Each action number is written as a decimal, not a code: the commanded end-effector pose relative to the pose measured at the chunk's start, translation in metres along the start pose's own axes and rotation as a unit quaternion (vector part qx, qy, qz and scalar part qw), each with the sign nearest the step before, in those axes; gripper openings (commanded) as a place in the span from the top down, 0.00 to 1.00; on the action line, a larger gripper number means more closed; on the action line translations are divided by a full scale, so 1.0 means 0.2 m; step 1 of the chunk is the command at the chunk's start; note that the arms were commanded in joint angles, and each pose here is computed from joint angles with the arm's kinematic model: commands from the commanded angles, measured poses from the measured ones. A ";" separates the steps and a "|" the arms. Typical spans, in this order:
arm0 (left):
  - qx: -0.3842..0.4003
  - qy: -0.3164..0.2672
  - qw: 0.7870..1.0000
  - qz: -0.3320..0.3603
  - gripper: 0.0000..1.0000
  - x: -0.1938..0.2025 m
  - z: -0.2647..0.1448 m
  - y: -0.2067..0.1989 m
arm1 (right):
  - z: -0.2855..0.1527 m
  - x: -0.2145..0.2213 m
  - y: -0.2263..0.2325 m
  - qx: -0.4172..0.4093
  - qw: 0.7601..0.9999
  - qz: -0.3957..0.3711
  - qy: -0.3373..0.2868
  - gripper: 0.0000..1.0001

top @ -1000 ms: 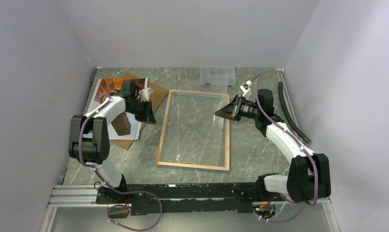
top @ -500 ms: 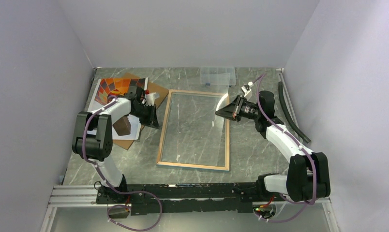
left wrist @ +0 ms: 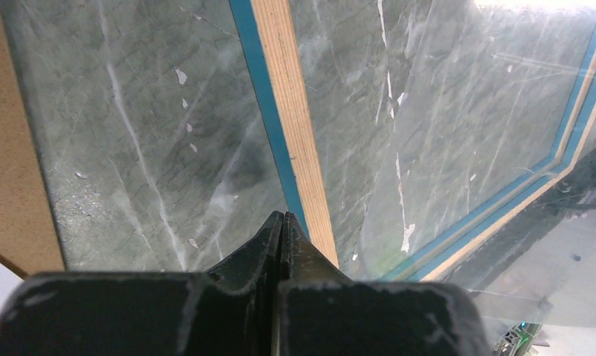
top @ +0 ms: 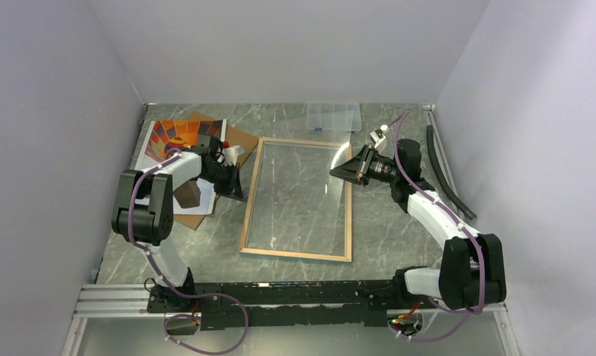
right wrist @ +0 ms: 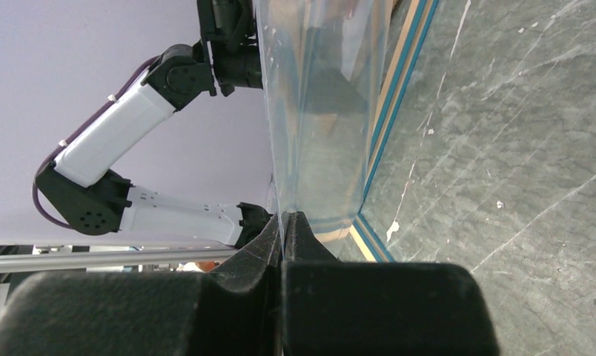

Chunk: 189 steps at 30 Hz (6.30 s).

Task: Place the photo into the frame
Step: Place the photo frame item in the photo frame.

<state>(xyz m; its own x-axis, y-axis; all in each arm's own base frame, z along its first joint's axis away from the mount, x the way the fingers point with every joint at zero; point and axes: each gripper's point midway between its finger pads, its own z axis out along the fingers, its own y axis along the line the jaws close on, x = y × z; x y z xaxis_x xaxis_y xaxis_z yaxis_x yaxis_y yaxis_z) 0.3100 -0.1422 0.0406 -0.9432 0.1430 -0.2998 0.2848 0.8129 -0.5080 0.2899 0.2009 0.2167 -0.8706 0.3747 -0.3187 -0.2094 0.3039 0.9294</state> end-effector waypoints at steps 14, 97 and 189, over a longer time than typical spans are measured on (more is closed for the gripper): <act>0.015 0.007 1.000 0.006 0.97 0.03 0.04 -0.01 | -0.02 -0.08 0.09 -0.010 0.999 -0.036 -0.018 1.00; 0.001 0.023 1.000 0.004 0.98 0.05 0.06 0.00 | -0.02 0.05 -0.01 -0.020 1.000 0.017 0.002 1.00; 0.021 0.019 0.999 0.025 0.97 0.08 0.09 -0.01 | 0.11 0.22 -0.62 0.112 0.972 0.148 0.147 1.00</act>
<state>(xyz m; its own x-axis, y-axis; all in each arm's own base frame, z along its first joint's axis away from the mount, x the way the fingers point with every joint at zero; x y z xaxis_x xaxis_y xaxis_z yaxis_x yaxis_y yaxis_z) 0.2991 -0.1405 0.0171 -0.9481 0.1832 -0.2597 0.2937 0.8173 -0.4957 0.2995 0.1943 0.0869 -0.9648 0.2616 0.0259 0.1346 0.4073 0.9033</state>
